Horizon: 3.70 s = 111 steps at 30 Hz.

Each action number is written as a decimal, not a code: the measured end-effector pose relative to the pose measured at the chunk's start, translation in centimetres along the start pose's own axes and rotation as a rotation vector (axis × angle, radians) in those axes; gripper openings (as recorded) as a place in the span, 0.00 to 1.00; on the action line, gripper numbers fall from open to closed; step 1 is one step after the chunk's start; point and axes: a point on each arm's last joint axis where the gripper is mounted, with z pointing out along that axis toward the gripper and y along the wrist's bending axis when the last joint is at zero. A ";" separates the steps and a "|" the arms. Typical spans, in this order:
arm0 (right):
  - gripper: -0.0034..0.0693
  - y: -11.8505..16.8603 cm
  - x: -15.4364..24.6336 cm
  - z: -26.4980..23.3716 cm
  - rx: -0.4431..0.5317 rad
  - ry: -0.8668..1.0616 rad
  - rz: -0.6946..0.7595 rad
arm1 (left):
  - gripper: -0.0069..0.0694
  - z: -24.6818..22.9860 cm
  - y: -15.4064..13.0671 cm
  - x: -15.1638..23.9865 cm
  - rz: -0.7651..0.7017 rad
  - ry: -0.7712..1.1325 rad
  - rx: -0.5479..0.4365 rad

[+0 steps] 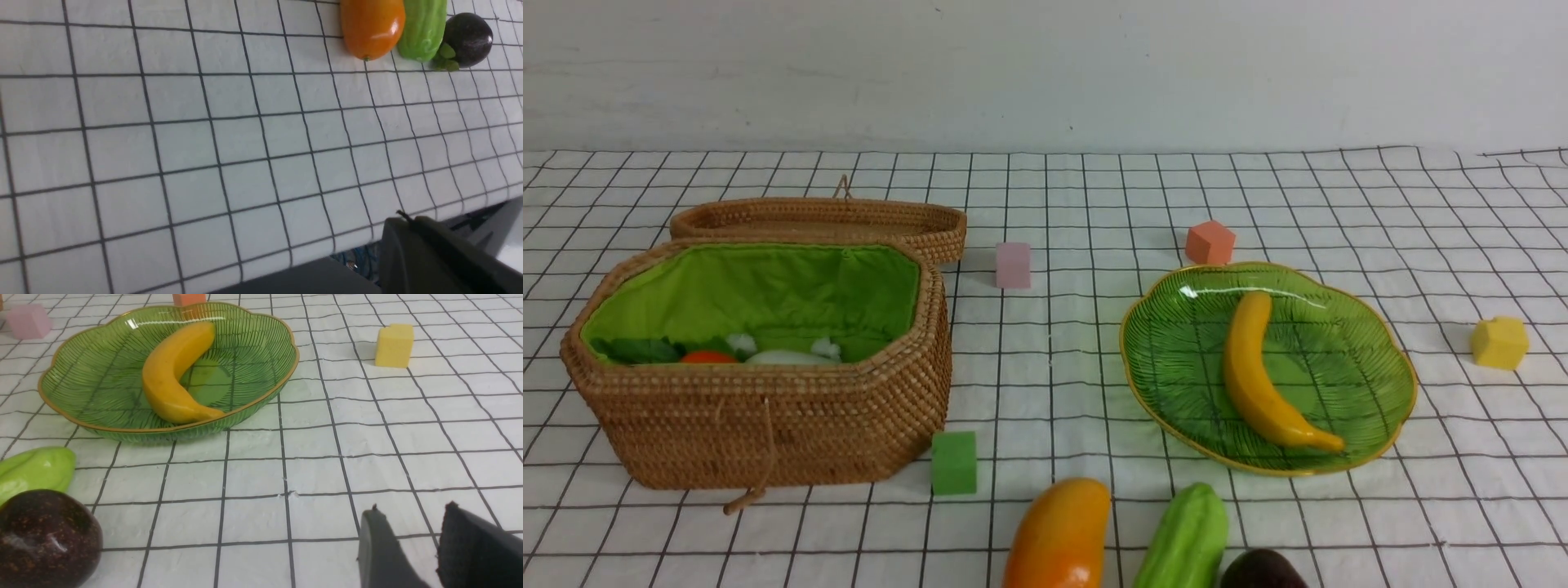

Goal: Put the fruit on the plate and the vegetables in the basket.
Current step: Use the right arm to grab a mangosteen and put it into the right plate

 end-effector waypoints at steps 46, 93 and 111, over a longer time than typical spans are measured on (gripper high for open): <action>0.38 0.0 0.0 0.0 0.000 0.000 0.000 | 0.09 11.3 8.2 4.8 0.053 -0.632 -0.440; 0.38 0.1 -4.4 -1.1 -0.050 -0.530 0.126 | 0.11 11.3 8.2 4.8 0.054 -0.633 -0.443; 0.38 0.2 -20.9 -4.7 -0.052 -0.396 0.449 | 0.11 11.3 8.2 4.8 0.055 -0.632 -0.443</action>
